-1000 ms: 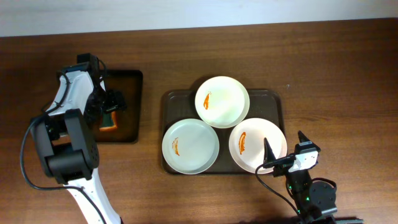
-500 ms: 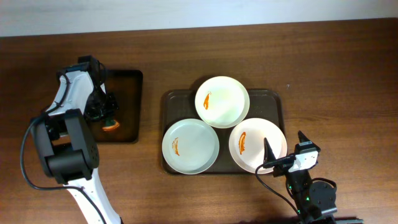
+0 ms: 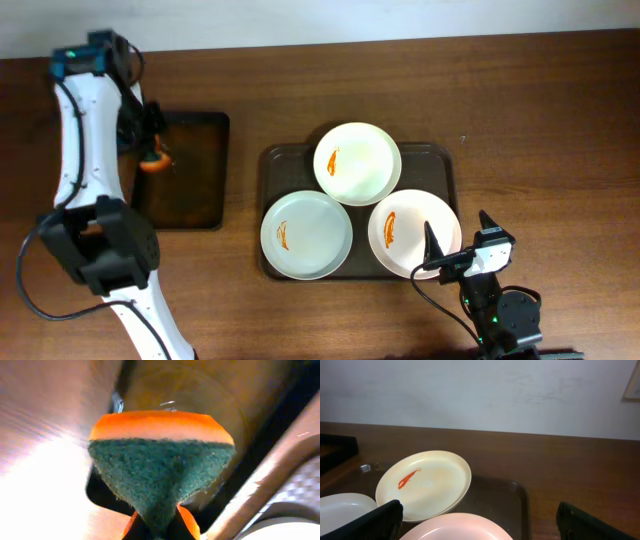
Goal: Clean dirty plates on tray and stack at the side
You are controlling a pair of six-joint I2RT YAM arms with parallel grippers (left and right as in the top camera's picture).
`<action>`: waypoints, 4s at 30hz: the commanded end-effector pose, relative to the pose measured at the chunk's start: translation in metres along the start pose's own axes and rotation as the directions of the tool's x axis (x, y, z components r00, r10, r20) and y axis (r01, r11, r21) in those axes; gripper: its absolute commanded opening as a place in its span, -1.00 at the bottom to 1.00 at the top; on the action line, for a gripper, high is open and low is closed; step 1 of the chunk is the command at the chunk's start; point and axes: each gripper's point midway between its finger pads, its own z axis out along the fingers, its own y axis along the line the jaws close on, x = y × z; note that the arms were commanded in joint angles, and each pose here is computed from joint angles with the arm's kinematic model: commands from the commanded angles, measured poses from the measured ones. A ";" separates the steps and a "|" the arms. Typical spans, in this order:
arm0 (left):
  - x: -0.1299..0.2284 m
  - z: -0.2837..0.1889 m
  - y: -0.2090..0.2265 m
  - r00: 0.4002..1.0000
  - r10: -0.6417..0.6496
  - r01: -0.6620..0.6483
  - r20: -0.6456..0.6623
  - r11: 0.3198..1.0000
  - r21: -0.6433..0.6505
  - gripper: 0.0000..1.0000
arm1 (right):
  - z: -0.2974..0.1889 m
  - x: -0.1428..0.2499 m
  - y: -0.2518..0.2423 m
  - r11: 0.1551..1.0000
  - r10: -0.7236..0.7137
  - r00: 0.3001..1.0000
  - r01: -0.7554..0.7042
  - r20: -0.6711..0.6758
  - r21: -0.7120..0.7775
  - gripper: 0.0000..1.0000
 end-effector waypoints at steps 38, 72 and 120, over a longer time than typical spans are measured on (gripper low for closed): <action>0.021 0.038 -0.037 0.973 0.216 -0.194 -0.086 0.958 0.210 -1.00 | 0.000 0.003 -0.004 1.000 -0.006 1.000 0.006 -0.005 0.020 0.97; 0.001 -0.110 -0.068 0.997 -0.016 0.070 -0.070 0.430 0.900 -1.00 | 0.000 0.003 -0.004 1.000 -0.006 1.000 0.006 -0.005 0.020 0.97; 0.038 0.042 -0.033 0.974 0.134 -0.034 -0.181 0.882 0.469 -1.00 | 0.000 0.003 -0.004 1.000 -0.006 1.000 0.006 -0.005 0.020 0.96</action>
